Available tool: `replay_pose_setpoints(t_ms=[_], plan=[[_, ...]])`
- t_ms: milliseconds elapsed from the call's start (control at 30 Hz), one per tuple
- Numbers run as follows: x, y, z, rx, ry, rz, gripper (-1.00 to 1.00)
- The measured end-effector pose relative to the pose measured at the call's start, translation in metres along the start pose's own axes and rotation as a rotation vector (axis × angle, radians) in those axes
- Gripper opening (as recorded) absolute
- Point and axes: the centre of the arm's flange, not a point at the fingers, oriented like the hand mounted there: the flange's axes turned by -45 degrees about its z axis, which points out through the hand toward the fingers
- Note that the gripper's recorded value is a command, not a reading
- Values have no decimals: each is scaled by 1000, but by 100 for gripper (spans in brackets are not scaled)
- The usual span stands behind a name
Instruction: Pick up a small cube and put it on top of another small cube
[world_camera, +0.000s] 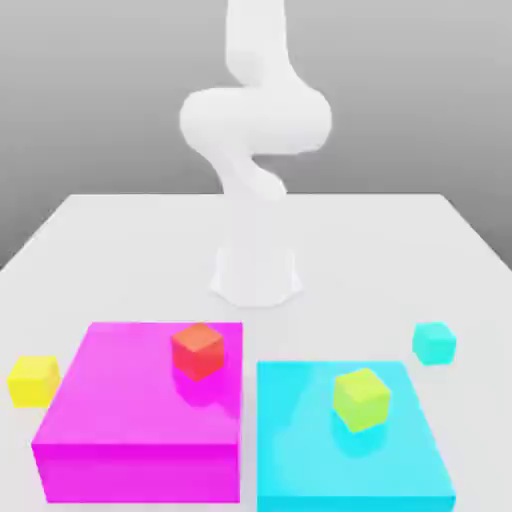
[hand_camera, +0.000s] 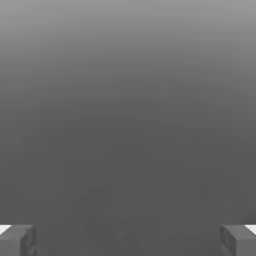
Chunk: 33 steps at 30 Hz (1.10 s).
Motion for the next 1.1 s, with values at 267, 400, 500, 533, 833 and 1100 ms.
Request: replay_pose_setpoints(t_ms=[267, 400, 500, 533, 833, 1100], plan=[[-45, 120, 157, -166, -213, 430, 0], [-95, 184, 216, -255, -306, 650, 0], [-144, 229, 251, -326, -371, 817, 0], [-162, 243, 261, -350, -392, 873, 0], [-332, 332, 320, -550, -546, 1309, 0], [-371, 336, 358, -557, -550, 1321, -100]])
